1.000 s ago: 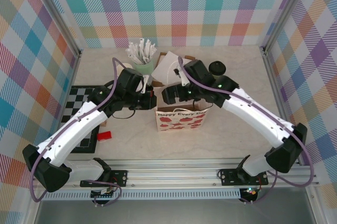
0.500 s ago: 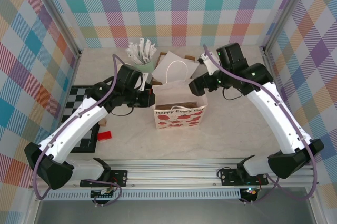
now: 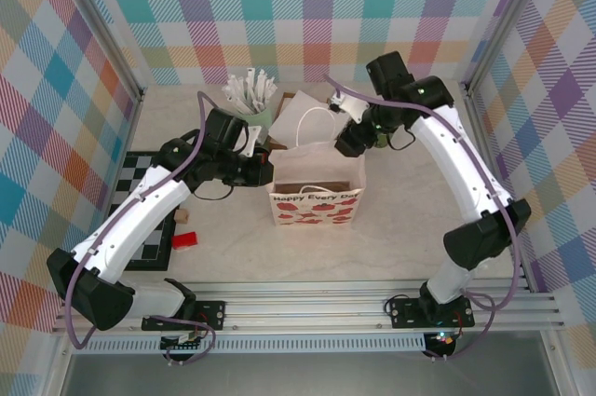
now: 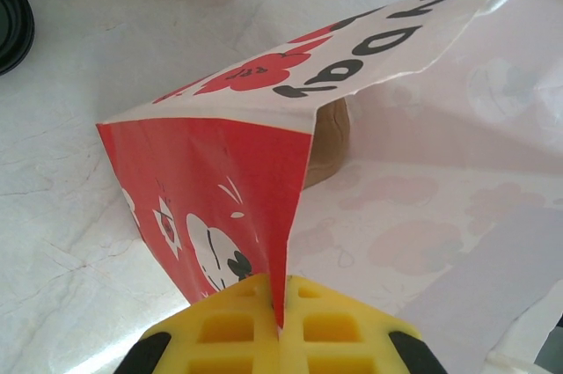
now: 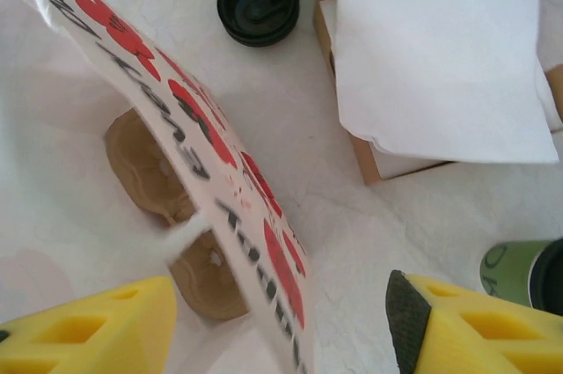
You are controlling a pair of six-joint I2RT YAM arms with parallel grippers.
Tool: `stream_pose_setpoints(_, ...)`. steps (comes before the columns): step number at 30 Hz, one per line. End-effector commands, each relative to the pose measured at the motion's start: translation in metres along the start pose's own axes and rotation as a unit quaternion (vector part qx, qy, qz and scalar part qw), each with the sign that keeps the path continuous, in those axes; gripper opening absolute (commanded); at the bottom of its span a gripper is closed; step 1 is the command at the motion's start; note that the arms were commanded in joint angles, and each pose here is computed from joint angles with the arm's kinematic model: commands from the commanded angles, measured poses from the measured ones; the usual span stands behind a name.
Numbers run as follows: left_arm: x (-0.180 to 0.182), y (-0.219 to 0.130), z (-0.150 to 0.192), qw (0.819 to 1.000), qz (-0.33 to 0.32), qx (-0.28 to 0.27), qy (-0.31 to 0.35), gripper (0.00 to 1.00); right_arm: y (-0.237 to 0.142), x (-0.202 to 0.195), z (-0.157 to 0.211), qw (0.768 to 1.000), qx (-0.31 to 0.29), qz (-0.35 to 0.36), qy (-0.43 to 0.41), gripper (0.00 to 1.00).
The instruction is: Pack the takeout coffee
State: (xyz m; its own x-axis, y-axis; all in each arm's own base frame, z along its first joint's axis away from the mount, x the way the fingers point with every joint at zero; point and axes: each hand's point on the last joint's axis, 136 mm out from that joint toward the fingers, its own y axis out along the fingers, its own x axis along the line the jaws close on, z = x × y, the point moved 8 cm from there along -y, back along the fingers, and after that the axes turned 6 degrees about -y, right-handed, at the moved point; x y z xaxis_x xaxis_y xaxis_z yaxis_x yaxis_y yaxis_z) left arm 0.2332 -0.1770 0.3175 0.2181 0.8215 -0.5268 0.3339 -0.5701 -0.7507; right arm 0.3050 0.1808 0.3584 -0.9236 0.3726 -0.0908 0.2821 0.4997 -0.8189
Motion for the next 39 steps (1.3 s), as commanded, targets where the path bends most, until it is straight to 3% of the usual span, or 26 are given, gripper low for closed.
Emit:
stream_pose_setpoints(1, -0.004, -0.007, -0.004, 1.0, 0.011, 0.002, 0.013, 0.0, 0.002, 0.005, -0.003, 0.998, 0.001, -0.056, -0.031, 0.63)
stream_pose_setpoints(11, -0.002, -0.007, -0.007, 1.0, 0.016, 0.018, 0.011, 0.0, 0.021, 0.009, -0.003, 0.994, 0.003, -0.111, -0.022, 0.56)
stream_pose_setpoints(15, -0.002, -0.006, -0.01, 1.0, 0.016, 0.015, 0.005, 0.0, 0.02, 0.008, -0.002, 0.995, 0.001, -0.099, -0.025, 0.43)
stream_pose_setpoints(22, -0.004, -0.009, -0.014, 1.0, 0.029, 0.012, -0.002, 0.0, 0.022, 0.013, 0.005, 0.994, 0.014, -0.105, -0.019, 0.31)
stream_pose_setpoints(26, -0.004, -0.01, -0.016, 0.999, 0.032, 0.012, -0.004, 0.0, 0.025, 0.012, 0.008, 0.996, 0.008, -0.089, -0.024, 0.34)
stream_pose_setpoints(35, -0.01, -0.016, -0.021, 0.999, 0.053, 0.006, 0.001, 0.01, 0.023, 0.016, 0.011, 0.996, 0.012, -0.083, -0.004, 0.07)
stream_pose_setpoints(39, -0.015, -0.02, -0.023, 0.998, 0.069, 0.007, 0.012, 0.05, 0.02, 0.016, 0.012, 0.998, 0.015, -0.061, 0.027, 0.05)
